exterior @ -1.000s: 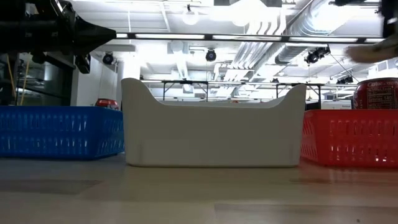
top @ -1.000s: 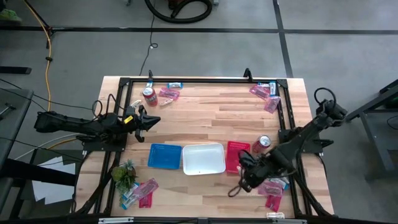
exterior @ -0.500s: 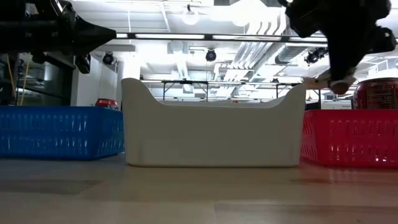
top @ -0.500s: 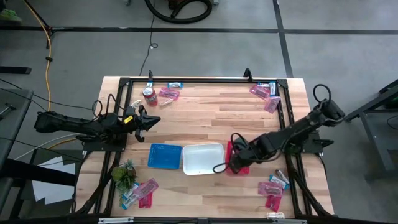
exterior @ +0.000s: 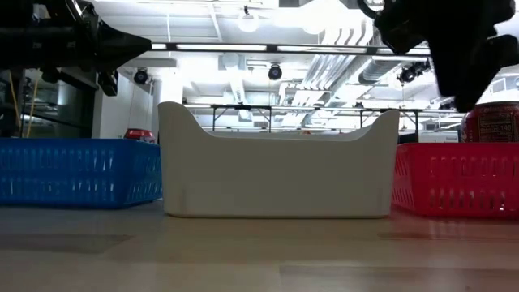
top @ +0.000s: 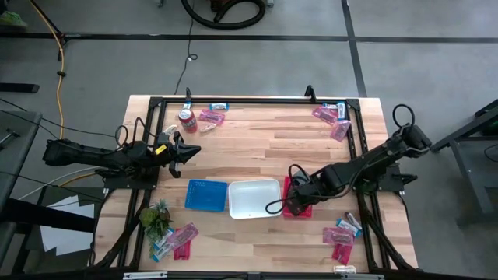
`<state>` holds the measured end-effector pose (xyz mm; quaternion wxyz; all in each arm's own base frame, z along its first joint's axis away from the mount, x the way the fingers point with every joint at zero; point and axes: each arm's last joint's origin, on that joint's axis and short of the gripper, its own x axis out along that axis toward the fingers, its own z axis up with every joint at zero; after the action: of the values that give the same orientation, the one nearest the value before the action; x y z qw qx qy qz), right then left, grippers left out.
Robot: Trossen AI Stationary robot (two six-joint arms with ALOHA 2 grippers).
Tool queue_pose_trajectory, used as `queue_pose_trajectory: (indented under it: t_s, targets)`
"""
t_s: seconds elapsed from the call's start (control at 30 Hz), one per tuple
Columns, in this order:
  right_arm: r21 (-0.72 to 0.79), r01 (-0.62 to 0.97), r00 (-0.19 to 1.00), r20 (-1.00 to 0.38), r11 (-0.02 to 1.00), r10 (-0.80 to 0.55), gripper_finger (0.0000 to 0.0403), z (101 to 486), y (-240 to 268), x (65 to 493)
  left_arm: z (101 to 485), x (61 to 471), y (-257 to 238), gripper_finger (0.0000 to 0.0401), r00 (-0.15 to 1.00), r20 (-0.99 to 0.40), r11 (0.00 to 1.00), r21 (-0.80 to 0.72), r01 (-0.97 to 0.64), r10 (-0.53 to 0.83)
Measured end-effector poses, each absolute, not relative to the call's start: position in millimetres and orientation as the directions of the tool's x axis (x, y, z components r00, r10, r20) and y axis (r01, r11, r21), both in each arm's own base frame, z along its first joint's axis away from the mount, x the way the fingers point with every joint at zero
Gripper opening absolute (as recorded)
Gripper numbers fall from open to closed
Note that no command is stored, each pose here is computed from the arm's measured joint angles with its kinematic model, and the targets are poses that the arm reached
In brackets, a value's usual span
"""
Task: Sort candy
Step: Put the pink candy into the white bin
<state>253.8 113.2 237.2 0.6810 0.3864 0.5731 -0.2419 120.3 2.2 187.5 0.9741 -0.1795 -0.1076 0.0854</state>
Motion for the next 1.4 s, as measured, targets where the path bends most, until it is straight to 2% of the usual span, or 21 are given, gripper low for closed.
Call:
queue_pose_trajectory:
  t_s: [0.1, 0.27, 0.43, 0.53, 0.67, 0.8, 0.97, 1.07, 1.4]
  targets:
    - [0.287, 0.759, 0.218, -0.958, 0.585, 0.187, 0.0203, 244, 117, 248, 187, 120, 2, 0.0001, 0.962, 0.179, 0.921, -0.368, -0.128, 0.205]
    - [0.359, 0.741, 0.226, -0.929, 0.568, 0.294, 0.0206, 260, 139, 227, 187, 120, 2, 0.0001, 0.962, 0.178, 0.921, -0.368, -0.128, 0.205]
    - [0.348, 0.703, 0.138, -0.922, 0.620, 0.361, 0.0206, 259, 176, 201, 187, 120, 2, 0.0001, 0.962, 0.178, 0.921, -0.368, -0.128, 0.205]
    - [0.284, 0.677, 0.067, -0.943, 0.679, 0.327, 0.0206, 248, 194, 189, 187, 120, 2, 0.0001, 0.962, 0.179, 0.921, -0.368, -0.128, 0.206]
    - [0.113, 0.641, -0.044, -0.982, 0.759, 0.183, 0.0206, 228, 204, 176, 187, 120, 2, 0.0001, 0.962, 0.178, 0.921, -0.368, -0.128, 0.205]
    - [0.005, 0.557, -0.100, -0.992, 0.830, 0.073, 0.0206, 210, 206, 173, 187, 120, 2, 0.0001, 0.962, 0.179, 0.921, -0.368, -0.128, 0.205]
    - [0.070, 0.501, -0.096, -0.986, 0.863, 0.135, 0.0206, 174, 207, 170, 187, 120, 2, 0.0001, 0.962, 0.179, 0.921, -0.368, -0.128, 0.205]
    - [0.055, 0.495, -0.115, -0.985, 0.867, 0.128, 0.0206, 155, 200, 164, 187, 120, 2, 0.0001, 0.962, 0.178, 0.921, -0.368, -0.128, 0.205]
    - [0.121, 0.406, -0.092, -0.981, 0.906, 0.172, 0.0206, 140, 198, 160, 187, 120, 2, 0.0001, 0.962, 0.179, 0.921, -0.368, -0.128, 0.205]
